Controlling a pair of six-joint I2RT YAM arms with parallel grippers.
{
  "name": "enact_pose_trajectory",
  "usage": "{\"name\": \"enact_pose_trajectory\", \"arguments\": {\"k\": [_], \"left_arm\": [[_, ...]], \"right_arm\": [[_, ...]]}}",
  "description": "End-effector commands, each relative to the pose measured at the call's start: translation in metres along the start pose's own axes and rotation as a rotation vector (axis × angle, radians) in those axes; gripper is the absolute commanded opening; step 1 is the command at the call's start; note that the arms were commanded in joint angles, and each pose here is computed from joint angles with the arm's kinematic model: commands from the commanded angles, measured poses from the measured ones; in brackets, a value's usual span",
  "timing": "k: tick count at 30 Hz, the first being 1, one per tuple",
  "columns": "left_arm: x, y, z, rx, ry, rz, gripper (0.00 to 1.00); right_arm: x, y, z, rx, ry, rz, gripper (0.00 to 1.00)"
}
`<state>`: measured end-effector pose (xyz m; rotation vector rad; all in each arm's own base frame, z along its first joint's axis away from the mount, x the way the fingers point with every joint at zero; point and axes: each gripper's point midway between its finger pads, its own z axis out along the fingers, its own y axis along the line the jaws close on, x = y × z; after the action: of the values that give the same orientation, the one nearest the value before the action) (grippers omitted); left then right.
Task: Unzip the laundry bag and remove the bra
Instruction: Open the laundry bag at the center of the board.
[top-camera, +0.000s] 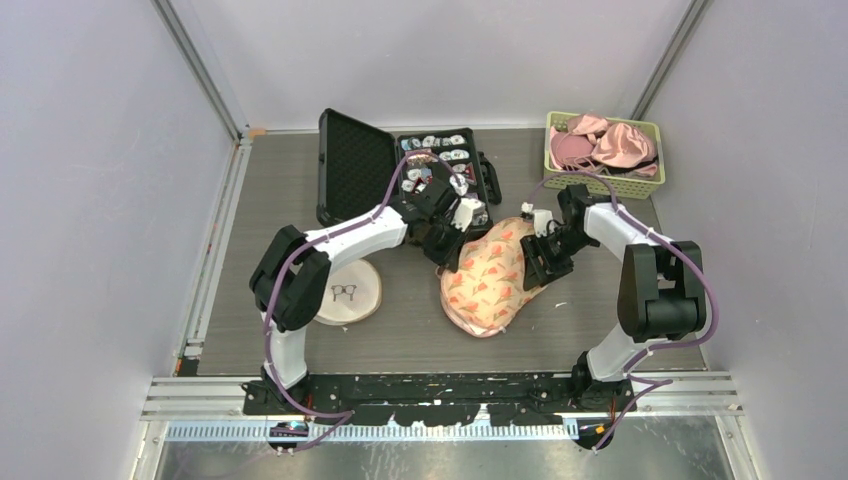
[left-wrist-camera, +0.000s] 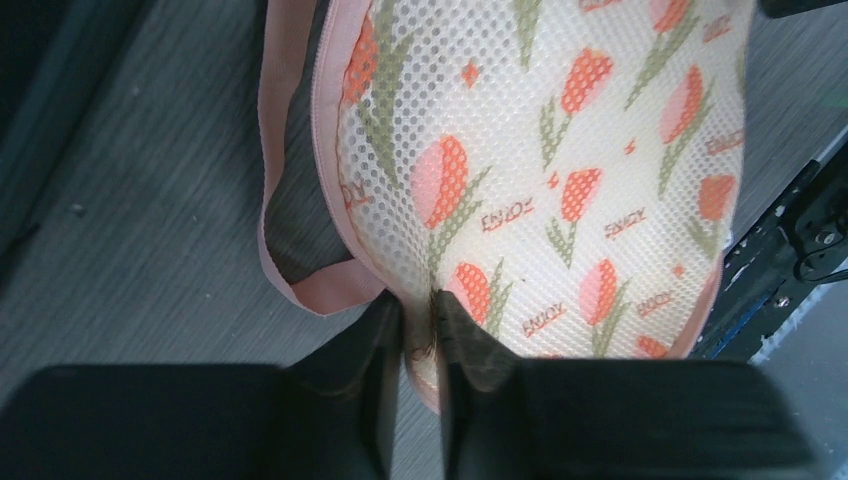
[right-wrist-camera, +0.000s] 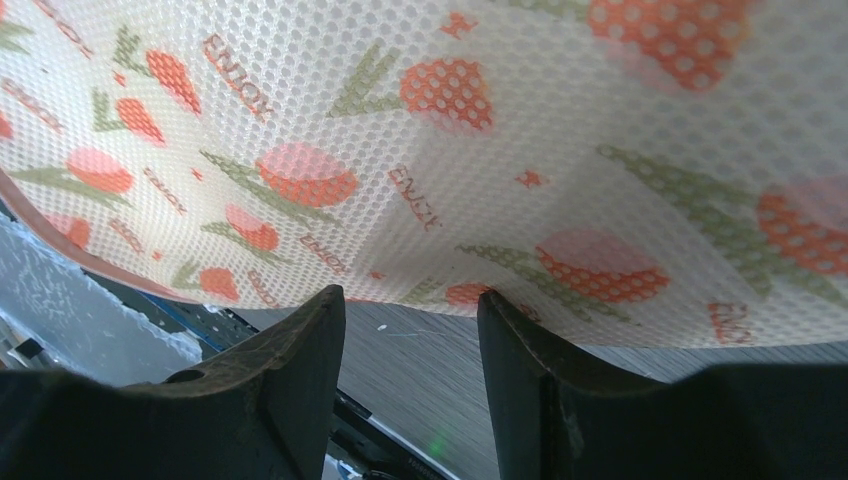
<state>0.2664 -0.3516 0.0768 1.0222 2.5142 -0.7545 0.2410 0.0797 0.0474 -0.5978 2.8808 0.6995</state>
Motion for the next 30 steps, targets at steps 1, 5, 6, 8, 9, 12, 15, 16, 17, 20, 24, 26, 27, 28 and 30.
{"name": "enact_pose_trajectory", "arguments": {"k": [1, 5, 6, 8, 9, 12, 15, 16, 17, 20, 24, 26, 27, 28, 30], "left_arm": [[-0.053, -0.008, -0.020, -0.018, -0.150, 0.140, 0.01], [-0.078, -0.008, -0.021, -0.032, -0.196, 0.197, 0.00], [-0.085, -0.008, -0.022, -0.039, -0.212, 0.216, 0.00], [-0.104, -0.005, -0.026, -0.065, -0.256, 0.267, 0.00], [-0.113, -0.006, -0.030, -0.073, -0.279, 0.294, 0.00], [-0.133, -0.015, -0.044, -0.066, -0.329, 0.400, 0.00], [-0.132, -0.032, -0.054, -0.024, -0.339, 0.522, 0.00], [-0.128, -0.042, -0.056, 0.015, -0.341, 0.566, 0.00], [-0.123, -0.050, -0.057, 0.043, -0.340, 0.613, 0.00], [-0.108, -0.081, -0.063, 0.118, -0.352, 0.763, 0.00], [-0.082, -0.123, -0.067, 0.205, -0.360, 0.977, 0.00], [-0.066, -0.141, -0.066, 0.242, -0.353, 1.075, 0.00], [-0.057, -0.151, -0.066, 0.264, -0.351, 1.138, 0.00], [-0.047, -0.158, -0.064, 0.283, -0.337, 1.183, 0.00], [-0.028, -0.165, -0.057, 0.310, -0.300, 1.239, 0.00]], "right_arm": [[-0.002, -0.010, -0.003, 0.058, -0.025, 0.005, 0.56], [-0.003, -0.029, -0.012, 0.077, -0.061, 0.074, 0.57], [-0.005, -0.035, -0.015, 0.077, -0.072, 0.094, 0.57], [-0.013, -0.040, -0.022, 0.068, -0.100, 0.114, 0.59], [-0.018, -0.041, -0.026, 0.062, -0.115, 0.121, 0.59], [-0.025, -0.040, -0.045, 0.027, -0.150, 0.150, 0.59], [-0.021, -0.042, -0.073, -0.006, -0.197, 0.166, 0.60], [-0.019, -0.044, -0.084, -0.012, -0.218, 0.173, 0.61], [-0.018, -0.047, -0.093, -0.017, -0.237, 0.188, 0.61], [-0.014, -0.051, -0.118, -0.033, -0.287, 0.216, 0.62], [-0.014, -0.051, -0.145, -0.034, -0.338, 0.222, 0.63], [-0.018, -0.051, -0.157, -0.009, -0.362, 0.199, 0.63], [-0.019, -0.050, -0.163, 0.003, -0.372, 0.186, 0.63], [-0.021, -0.049, -0.168, 0.014, -0.381, 0.172, 0.64], [-0.025, -0.046, -0.177, 0.030, -0.399, 0.149, 0.64]]}}
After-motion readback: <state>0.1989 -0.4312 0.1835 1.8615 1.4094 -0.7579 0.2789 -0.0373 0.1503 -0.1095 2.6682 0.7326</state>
